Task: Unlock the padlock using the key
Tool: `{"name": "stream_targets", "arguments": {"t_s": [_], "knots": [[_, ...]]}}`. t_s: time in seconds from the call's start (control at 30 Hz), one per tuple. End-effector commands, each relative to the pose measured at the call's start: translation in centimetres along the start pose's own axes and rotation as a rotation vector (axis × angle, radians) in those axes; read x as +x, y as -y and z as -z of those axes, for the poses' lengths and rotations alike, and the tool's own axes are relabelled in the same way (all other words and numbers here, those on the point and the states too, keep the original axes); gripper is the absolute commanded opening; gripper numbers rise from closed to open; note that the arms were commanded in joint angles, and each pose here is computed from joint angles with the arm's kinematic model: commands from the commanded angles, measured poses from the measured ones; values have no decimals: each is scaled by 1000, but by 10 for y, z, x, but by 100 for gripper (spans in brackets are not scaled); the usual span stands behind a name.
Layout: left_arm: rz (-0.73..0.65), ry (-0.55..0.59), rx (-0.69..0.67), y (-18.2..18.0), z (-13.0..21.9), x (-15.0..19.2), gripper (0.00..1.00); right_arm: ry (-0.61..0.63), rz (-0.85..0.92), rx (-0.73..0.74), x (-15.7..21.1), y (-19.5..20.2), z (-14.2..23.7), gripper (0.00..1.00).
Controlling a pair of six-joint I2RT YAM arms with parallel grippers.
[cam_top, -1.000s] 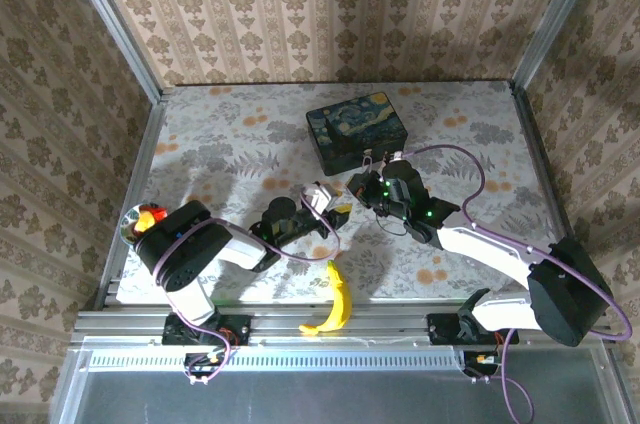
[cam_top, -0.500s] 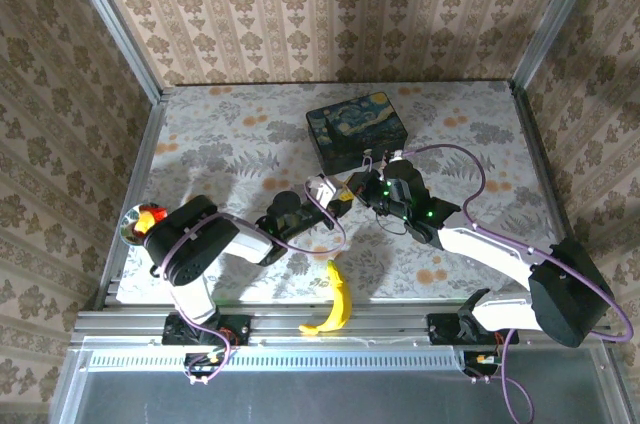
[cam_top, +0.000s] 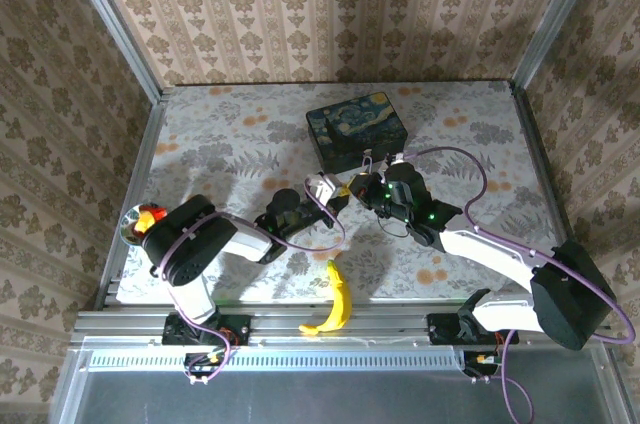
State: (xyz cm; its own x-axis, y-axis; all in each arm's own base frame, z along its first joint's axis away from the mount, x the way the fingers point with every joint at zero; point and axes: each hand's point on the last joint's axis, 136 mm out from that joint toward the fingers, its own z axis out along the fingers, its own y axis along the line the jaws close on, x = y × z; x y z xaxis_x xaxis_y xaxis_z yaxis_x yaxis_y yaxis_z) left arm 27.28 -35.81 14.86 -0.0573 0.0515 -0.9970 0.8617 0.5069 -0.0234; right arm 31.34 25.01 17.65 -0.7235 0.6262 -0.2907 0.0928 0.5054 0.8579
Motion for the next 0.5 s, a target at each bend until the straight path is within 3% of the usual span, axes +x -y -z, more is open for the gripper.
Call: {"name": "stream_targets", "arguments": {"t_s": [0.0,0.47], "knots": [[-19,50,-2,-5,6,-26,0,-11,11,45,3,11,5,0],[-108,-150,88,6,54,-18,0,-25,150,19,-3,-14,11,4]]}}
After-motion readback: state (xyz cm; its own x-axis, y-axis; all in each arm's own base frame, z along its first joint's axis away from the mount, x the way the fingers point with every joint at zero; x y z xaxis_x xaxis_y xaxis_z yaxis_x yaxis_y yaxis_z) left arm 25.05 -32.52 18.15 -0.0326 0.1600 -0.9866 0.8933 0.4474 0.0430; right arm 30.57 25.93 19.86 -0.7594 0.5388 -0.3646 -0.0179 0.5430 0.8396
